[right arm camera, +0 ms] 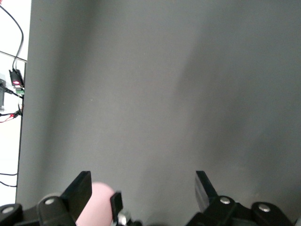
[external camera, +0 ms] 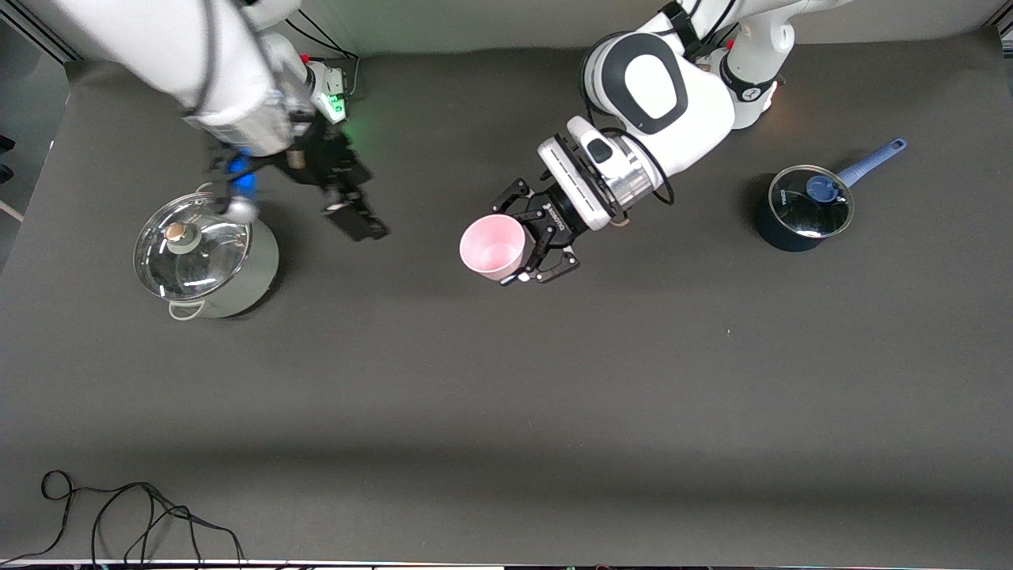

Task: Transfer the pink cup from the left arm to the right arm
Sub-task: 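Carry the cup to mid-table while the right gripper reaches toward it, then close the right gripper on the pink cup beside the left gripper, then open the left gripper while the right gripper carries the cup away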

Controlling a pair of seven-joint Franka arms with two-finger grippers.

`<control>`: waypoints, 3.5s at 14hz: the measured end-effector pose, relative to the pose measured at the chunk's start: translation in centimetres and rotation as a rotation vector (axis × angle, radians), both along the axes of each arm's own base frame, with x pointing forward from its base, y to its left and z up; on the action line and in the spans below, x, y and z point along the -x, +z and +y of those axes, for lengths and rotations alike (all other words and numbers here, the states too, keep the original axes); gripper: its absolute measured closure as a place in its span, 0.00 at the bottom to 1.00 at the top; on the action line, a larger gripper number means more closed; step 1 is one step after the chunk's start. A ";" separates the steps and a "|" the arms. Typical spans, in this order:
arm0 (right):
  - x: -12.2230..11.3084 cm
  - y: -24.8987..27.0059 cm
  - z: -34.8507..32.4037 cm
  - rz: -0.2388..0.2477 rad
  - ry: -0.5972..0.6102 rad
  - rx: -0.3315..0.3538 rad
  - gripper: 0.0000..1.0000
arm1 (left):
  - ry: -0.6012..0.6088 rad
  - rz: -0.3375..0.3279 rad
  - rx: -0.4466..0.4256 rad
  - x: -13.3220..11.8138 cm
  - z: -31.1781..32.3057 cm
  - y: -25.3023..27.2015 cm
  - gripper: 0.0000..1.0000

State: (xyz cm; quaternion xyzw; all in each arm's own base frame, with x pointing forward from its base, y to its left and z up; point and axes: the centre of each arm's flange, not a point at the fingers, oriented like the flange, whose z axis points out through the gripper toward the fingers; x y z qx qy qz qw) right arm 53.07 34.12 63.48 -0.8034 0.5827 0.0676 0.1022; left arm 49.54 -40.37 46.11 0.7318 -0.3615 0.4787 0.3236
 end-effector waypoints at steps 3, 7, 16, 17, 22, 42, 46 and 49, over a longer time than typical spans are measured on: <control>0.8 0.8 3.5 -0.004 -0.033 -0.021 0.03 | 0.005 0.007 0.003 -0.3 0.2 -0.3 0.34; 3.0 2.7 6.8 -0.041 0.036 -0.046 0.03 | 0.008 0.008 0.008 -0.5 0.2 -0.2 0.34; -0.8 -1.7 9.6 -0.122 0.094 -0.015 0.03 | 0.011 0.011 0.007 -0.7 0.3 -0.4 0.34; -1.1 -2.6 10.1 -0.125 0.095 -0.010 0.03 | 0.011 0.012 0.007 -0.7 0.3 -0.4 0.34; -1.8 -3.9 10.8 -0.132 0.095 -0.009 0.19 | 0.014 0.017 0.007 -0.9 0.5 -0.7 0.34; -2.9 -2.4 9.4 -0.207 0.217 -0.007 0.96 | 0.024 0.025 0.007 -1.4 0.8 -1.1 0.01; -5.7 -2.7 4.8 -0.238 0.417 0.044 0.96 | 0.054 0.048 -0.001 -2.7 2.4 -2.5 0.01; -8.3 -3.3 -2.0 -0.198 0.628 0.100 0.96 | 0.103 0.052 0.003 -5.1 6.2 -3.2 0.01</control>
